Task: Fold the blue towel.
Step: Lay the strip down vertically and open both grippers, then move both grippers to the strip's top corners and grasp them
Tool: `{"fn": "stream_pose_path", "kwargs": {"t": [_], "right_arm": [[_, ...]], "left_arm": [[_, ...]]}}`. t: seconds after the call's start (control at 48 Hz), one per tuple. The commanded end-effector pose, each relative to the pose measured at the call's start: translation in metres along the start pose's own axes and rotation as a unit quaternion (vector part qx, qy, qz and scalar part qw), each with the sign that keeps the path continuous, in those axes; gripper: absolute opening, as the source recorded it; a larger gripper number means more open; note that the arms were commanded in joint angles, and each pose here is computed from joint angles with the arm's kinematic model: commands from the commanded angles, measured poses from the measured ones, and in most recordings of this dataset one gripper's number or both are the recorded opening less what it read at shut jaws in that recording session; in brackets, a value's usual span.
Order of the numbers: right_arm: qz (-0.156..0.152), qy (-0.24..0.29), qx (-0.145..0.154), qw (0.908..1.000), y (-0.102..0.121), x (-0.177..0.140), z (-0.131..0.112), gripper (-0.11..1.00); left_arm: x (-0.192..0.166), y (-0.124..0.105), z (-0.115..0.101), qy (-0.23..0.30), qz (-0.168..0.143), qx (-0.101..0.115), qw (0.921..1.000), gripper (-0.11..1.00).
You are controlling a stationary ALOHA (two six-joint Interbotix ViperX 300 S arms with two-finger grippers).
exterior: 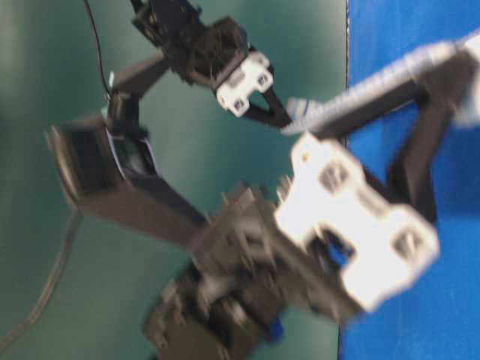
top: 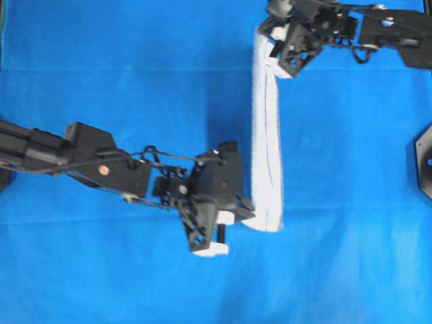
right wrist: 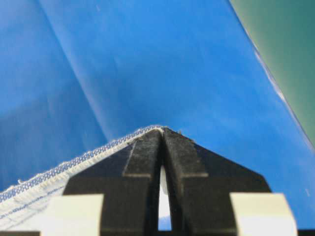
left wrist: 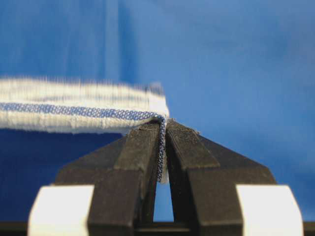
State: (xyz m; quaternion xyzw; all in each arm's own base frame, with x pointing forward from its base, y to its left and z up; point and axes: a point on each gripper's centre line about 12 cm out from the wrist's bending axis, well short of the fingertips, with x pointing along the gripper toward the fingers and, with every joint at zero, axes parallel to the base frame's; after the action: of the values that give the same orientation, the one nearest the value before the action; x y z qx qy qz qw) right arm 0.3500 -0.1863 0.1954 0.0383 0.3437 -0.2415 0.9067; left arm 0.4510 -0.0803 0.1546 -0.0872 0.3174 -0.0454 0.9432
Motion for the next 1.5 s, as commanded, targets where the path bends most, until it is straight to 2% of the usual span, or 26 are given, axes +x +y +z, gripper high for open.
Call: {"fn": "stream_pose_path", "kwargs": {"t": [0.0, 0.25, 0.73, 0.771, 0.813, 0.938, 1.001, 1.063, 1.272, 1.48], "right_arm": [[0.002, -0.032, 0.001, 0.9995, -0.002, 0.001, 0.022, 0.01], [0.005, -0.044, -0.001, 0.999, 0.001, 0.017, 0.038, 0.01], [0.004, -0.041, -0.001, 0.9991, 0.001, 0.023, 0.041, 0.03], [0.004, -0.042, -0.001, 0.9991, 0.001, 0.022, 0.041, 0.1], [0.004, -0.041, -0.002, 0.9991, 0.001, 0.023, 0.041, 0.22], [0.005, -0.047, -0.002, 0.9989, 0.002, 0.018, 0.043, 0.56], [0.004, -0.05, -0.001, 0.9987, 0.001, 0.013, 0.044, 0.62], [0.004, -0.057, -0.002, 0.9984, 0.001, 0.005, 0.046, 0.59], [0.004, -0.068, 0.0, 0.9977, -0.001, -0.027, 0.034, 0.56], [0.02, -0.094, 0.005, 0.9953, 0.002, -0.06, 0.011, 0.56]], "left_arm": [[-0.016, -0.007, 0.005, -0.015, -0.009, -0.008, 0.9998, 0.01], [-0.029, -0.001, -0.017, 0.0, -0.004, -0.017, 0.9998, 0.01], [-0.032, 0.007, -0.025, 0.006, 0.003, -0.021, 0.9998, 0.03], [-0.032, 0.007, -0.026, 0.009, 0.004, -0.022, 0.9997, 0.07], [-0.033, 0.007, -0.026, 0.011, 0.004, -0.022, 0.9997, 0.15], [-0.043, 0.007, -0.029, 0.031, 0.008, -0.021, 0.9993, 0.49], [-0.051, 0.008, -0.032, 0.047, 0.011, -0.021, 0.9986, 0.7], [-0.063, 0.009, -0.035, 0.06, 0.015, -0.021, 0.9979, 0.82], [-0.106, 0.015, -0.033, 0.036, 0.015, -0.019, 0.999, 0.76], [-0.139, 0.054, -0.034, -0.037, 0.048, -0.049, 0.997, 0.76]]}}
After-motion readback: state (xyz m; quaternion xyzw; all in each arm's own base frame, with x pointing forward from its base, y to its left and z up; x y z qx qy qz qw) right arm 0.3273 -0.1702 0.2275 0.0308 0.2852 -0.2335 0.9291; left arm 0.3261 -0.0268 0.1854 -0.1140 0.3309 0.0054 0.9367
